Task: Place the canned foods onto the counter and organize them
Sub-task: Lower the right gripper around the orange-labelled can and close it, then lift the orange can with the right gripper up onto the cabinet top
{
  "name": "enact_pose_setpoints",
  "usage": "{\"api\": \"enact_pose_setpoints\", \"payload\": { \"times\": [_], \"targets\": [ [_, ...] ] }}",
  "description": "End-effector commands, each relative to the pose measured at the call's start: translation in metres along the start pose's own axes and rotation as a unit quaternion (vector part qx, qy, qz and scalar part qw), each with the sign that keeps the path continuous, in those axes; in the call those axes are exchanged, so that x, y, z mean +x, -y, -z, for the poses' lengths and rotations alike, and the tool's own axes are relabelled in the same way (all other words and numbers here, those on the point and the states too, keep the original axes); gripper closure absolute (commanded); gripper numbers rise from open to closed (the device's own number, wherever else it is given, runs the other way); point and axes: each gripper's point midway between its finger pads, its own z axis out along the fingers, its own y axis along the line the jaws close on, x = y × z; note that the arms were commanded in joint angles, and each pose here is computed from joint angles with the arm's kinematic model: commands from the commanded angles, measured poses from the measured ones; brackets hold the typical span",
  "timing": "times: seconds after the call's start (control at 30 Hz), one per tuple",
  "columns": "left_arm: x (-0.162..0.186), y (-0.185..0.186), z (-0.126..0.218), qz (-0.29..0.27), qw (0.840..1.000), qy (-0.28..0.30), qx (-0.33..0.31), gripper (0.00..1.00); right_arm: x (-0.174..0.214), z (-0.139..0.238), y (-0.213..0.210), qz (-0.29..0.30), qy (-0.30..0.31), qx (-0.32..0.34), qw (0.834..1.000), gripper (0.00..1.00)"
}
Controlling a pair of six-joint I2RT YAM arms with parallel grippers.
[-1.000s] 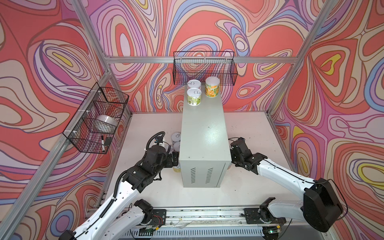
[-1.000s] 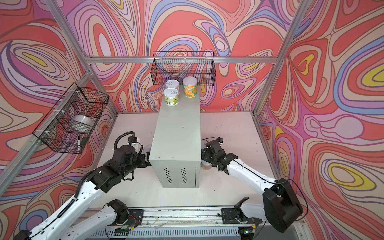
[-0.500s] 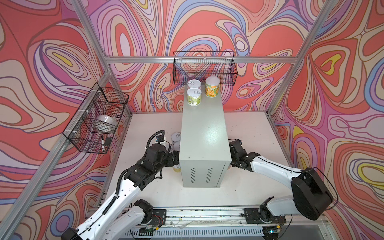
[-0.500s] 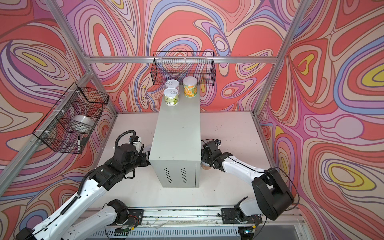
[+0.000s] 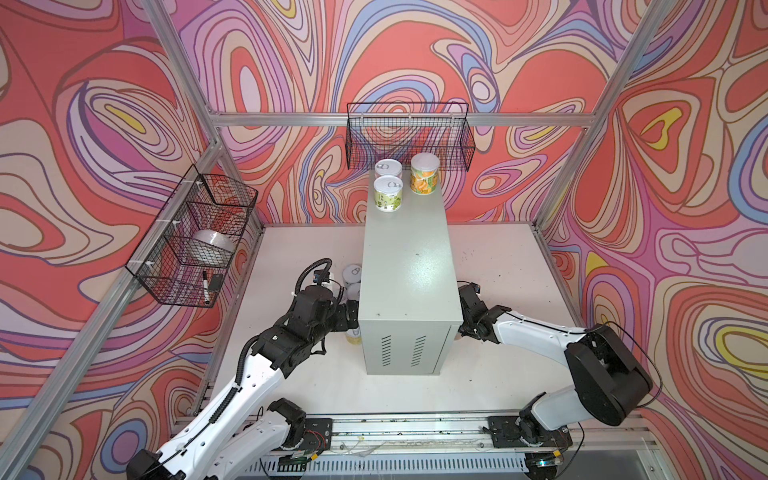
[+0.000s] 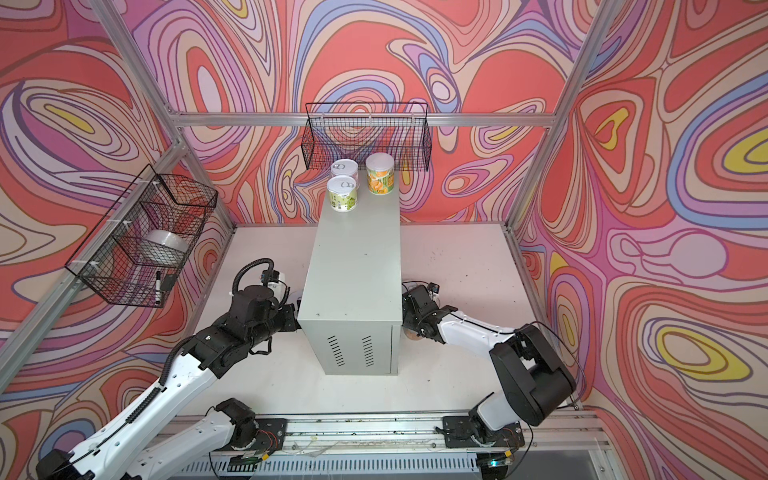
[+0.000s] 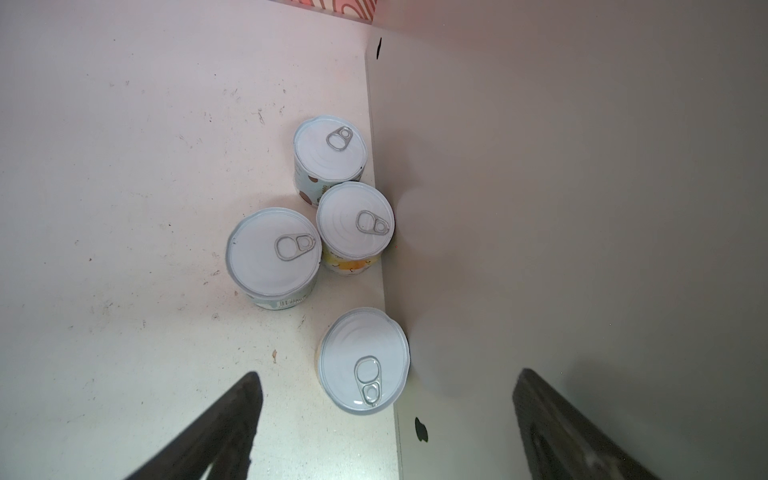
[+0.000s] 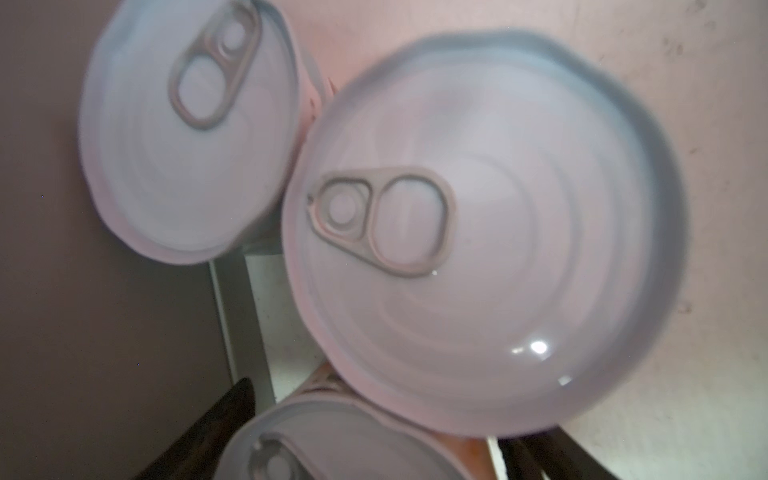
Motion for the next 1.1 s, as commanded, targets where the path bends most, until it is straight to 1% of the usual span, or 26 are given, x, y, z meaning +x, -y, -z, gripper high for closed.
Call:
{"api": "enact_pose_setpoints", "payload": {
  "times": [0.0, 0.17, 0.23, 0.33, 0.43, 0.5, 0.53, 0.57, 0.6, 0.63, 0.8, 1.07],
  "targets": [
    [0.0, -0.001, -0.002, 0.003, 1.0, 0.003, 0.002, 0.05, 0.014, -0.005, -0.005, 0.004, -0.016, -0.007, 1.0, 0.11],
    [0.001, -0.002, -0.002, 0.005, 1.0, 0.004, -0.001, 0.05, 0.015, -0.003, 0.003, 0.004, -0.011, 0.008, 1.0, 0.13],
    [0.001, -0.003, -0.002, 0.005, 1.0, 0.004, -0.002, 0.06, 0.015, -0.003, 0.005, 0.005, -0.009, 0.011, 1.0, 0.16],
    [0.001, -0.004, -0.003, 0.005, 1.0, 0.003, -0.004, 0.06, 0.017, -0.003, 0.008, 0.006, -0.01, 0.016, 1.0, 0.23],
    [0.0, -0.003, -0.002, 0.005, 1.0, 0.004, -0.004, 0.06, 0.017, -0.002, 0.009, 0.005, -0.008, 0.017, 1.0, 0.34],
    [-0.001, -0.004, -0.001, 0.005, 1.0, 0.005, -0.005, 0.06, 0.016, -0.001, 0.009, 0.006, -0.006, 0.019, 1.0, 0.47],
    [-0.001, -0.004, -0.001, 0.004, 1.0, 0.006, -0.005, 0.06, 0.015, -0.001, 0.01, 0.006, -0.005, 0.019, 1.0, 0.58],
    [-0.002, -0.004, -0.001, 0.005, 1.0, 0.007, -0.005, 0.06, 0.015, 0.0, 0.01, 0.006, -0.004, 0.02, 1.0, 0.79],
    [-0.003, -0.003, 0.0, 0.005, 1.0, 0.009, -0.005, 0.06, 0.015, 0.001, 0.011, 0.007, -0.005, 0.022, 1.0, 0.97],
    [-0.003, -0.003, 0.001, 0.004, 1.0, 0.009, -0.004, 0.06, 0.013, 0.002, 0.01, 0.009, -0.003, 0.023, 1.0, 1.0],
    [-0.007, -0.003, 0.004, 0.0, 1.0, 0.012, -0.008, 0.07, 0.003, 0.019, 0.007, 0.021, 0.009, 0.019, 1.0, 1.0],
    [-0.022, -0.015, 0.021, -0.008, 0.998, 0.042, -0.037, 0.07, -0.028, 0.077, -0.006, 0.056, 0.04, 0.003, 0.998, 1.0]
  ]
}}
